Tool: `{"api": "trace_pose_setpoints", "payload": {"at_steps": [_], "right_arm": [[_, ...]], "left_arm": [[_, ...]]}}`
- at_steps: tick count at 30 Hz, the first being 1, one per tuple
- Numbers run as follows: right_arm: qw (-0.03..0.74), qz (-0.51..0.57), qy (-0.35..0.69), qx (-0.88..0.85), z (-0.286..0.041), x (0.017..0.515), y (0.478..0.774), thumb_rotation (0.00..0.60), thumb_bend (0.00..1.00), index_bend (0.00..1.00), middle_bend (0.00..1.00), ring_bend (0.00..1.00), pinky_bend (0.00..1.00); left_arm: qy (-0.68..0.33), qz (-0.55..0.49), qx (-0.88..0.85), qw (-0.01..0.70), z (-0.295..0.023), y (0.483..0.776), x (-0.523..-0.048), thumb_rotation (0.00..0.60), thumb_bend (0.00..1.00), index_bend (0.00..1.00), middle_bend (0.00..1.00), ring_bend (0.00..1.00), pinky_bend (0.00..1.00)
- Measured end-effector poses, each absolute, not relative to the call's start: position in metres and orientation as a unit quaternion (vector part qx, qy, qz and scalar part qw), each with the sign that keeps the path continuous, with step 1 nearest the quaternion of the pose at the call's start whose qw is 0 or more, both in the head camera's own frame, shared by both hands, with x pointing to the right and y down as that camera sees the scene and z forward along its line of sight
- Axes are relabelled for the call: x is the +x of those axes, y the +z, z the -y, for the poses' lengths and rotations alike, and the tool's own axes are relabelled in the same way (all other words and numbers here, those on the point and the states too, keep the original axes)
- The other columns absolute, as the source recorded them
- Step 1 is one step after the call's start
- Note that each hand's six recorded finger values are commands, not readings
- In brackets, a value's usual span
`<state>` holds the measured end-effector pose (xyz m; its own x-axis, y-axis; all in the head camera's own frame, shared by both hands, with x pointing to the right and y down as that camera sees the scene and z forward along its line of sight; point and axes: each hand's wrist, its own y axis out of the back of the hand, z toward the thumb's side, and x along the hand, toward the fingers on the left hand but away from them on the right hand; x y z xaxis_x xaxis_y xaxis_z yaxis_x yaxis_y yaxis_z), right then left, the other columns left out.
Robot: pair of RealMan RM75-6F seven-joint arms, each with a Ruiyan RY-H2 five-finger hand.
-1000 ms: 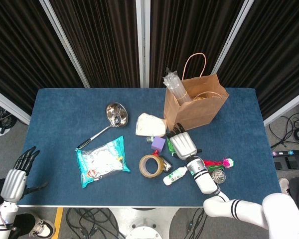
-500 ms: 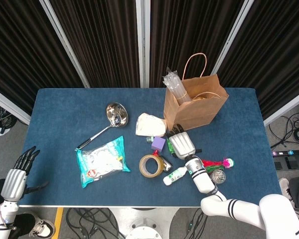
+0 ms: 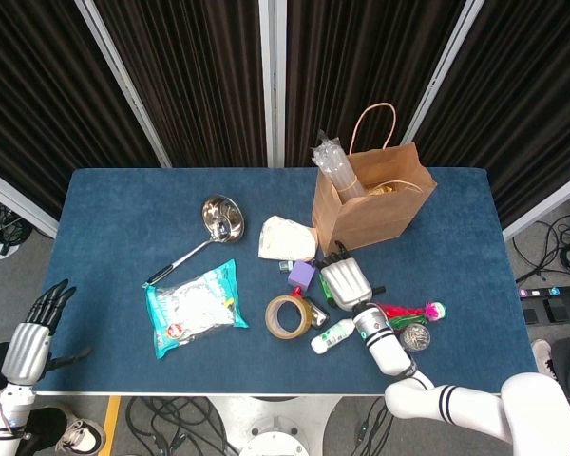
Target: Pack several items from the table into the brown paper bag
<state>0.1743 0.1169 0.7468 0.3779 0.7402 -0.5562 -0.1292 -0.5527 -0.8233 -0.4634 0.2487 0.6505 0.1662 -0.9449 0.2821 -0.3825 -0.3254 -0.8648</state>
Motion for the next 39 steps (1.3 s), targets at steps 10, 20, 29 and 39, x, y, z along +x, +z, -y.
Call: {"api": "trace_pose_setpoints", "payload": {"at_steps": [10,20,29,39], "right_arm": [[0.43,0.216,0.526,-0.701,-0.11,0.177,0.75,0.6,0.0,0.28,0.34,0.2,0.05],[0.421,0.205,0.541,-0.698,-0.11,0.177,0.76,0.6,0.0,0.28,0.37,0.22,0.05],[0.426,0.213,0.526,-0.705,-0.113,0.174,0.754,0.6,0.0,0.33,0.51,0.37,0.19],[0.436,0.244,0.472,-0.726,-0.109,0.156,0.713,0.6,0.0,0.34,0.51,0.37,0.2]], "left_arm": [[-0.433,-0.482,-0.689,0.325,-0.248,0.651,-0.464,0.6,0.06,0.09,0.11,0.0,0.14],[-0.434,-0.483,-0.688,0.324,-0.248,0.652,-0.466,0.6,0.06,0.09,0.11,0.0,0.14],[-0.432,-0.484,-0.688,0.325,-0.249,0.651,-0.466,0.6,0.06,0.09,0.11,0.0,0.14],[-0.428,-0.486,-0.688,0.328,-0.247,0.648,-0.464,0.6,0.06,0.09,0.11,0.0,0.14]]}}
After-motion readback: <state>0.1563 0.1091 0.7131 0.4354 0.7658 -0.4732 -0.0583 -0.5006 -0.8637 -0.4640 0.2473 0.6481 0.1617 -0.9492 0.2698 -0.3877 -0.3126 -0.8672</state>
